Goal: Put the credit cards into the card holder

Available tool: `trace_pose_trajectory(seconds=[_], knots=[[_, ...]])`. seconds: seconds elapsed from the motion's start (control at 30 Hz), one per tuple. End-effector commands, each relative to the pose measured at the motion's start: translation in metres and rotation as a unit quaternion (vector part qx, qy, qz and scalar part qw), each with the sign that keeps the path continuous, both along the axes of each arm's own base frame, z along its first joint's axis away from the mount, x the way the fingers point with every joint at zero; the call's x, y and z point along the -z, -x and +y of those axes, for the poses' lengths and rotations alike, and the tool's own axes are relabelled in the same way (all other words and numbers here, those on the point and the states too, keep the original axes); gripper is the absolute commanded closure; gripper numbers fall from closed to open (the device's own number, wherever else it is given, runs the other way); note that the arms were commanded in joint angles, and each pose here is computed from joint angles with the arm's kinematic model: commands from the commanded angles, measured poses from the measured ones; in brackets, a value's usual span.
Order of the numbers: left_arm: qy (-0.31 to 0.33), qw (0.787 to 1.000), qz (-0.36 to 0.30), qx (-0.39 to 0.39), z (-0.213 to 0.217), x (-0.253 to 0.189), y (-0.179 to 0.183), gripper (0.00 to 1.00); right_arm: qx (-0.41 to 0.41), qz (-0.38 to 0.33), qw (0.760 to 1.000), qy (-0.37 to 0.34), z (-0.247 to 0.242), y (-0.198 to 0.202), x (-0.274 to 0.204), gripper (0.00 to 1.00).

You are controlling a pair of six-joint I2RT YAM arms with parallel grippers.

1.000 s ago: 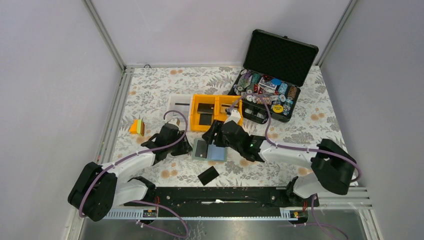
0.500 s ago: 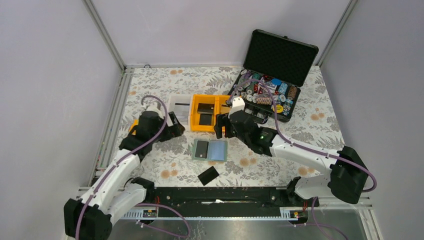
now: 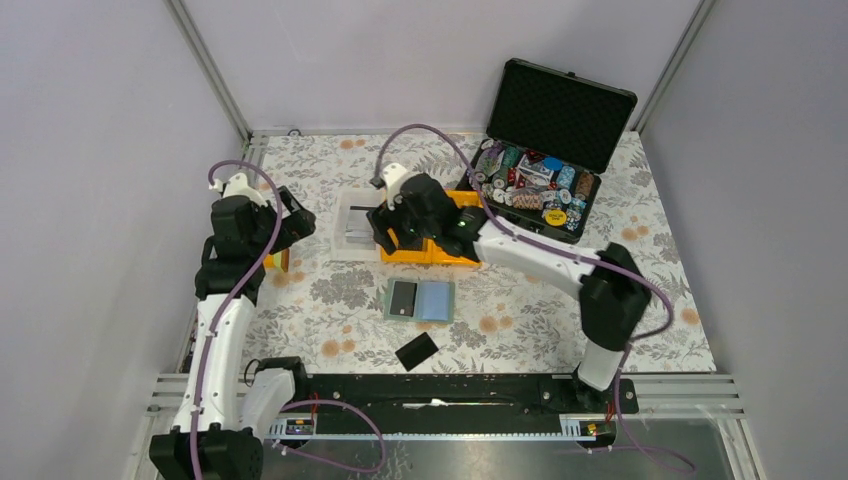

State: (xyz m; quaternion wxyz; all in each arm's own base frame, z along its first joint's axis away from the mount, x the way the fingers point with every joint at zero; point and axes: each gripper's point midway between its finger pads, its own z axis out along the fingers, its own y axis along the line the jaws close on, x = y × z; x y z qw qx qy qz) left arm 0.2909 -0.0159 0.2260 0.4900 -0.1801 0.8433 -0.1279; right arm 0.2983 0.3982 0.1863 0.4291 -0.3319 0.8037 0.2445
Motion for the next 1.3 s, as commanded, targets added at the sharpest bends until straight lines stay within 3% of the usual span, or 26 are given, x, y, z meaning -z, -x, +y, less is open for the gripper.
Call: trace_pose_trajectory(seconds=[0.0, 0.23, 0.67, 0.83, 1.27], knots=[[0.034, 0.999, -0.026, -0.023, 0.007, -0.006, -0.016, 0.01, -0.072, -0.023, 0.997, 0.026, 0.041, -0.018, 0.004, 0.23], [0.095, 0.992, -0.038, -0.069, 0.011, 0.031, -0.051, 0.08, -0.112, -0.032, 0.991, 0.069, 0.085, -0.05, 0.043, 0.24], [0.096, 0.995, -0.018, -0.034, 0.006, 0.082, -0.1, 0.24, -0.134, -0.061, 0.978, 0.149, 0.115, -0.094, 0.094, 0.22], [0.119, 0.993, -0.005, -0.007, -0.006, 0.098, -0.108, 0.33, -0.139, -0.07, 0.972, 0.174, 0.119, -0.104, 0.116, 0.2], [0.164, 0.986, -0.016, 0.026, -0.025, 0.107, -0.107, 0.35, -0.135, -0.06, 0.97, 0.191, 0.11, -0.118, 0.145, 0.15]])
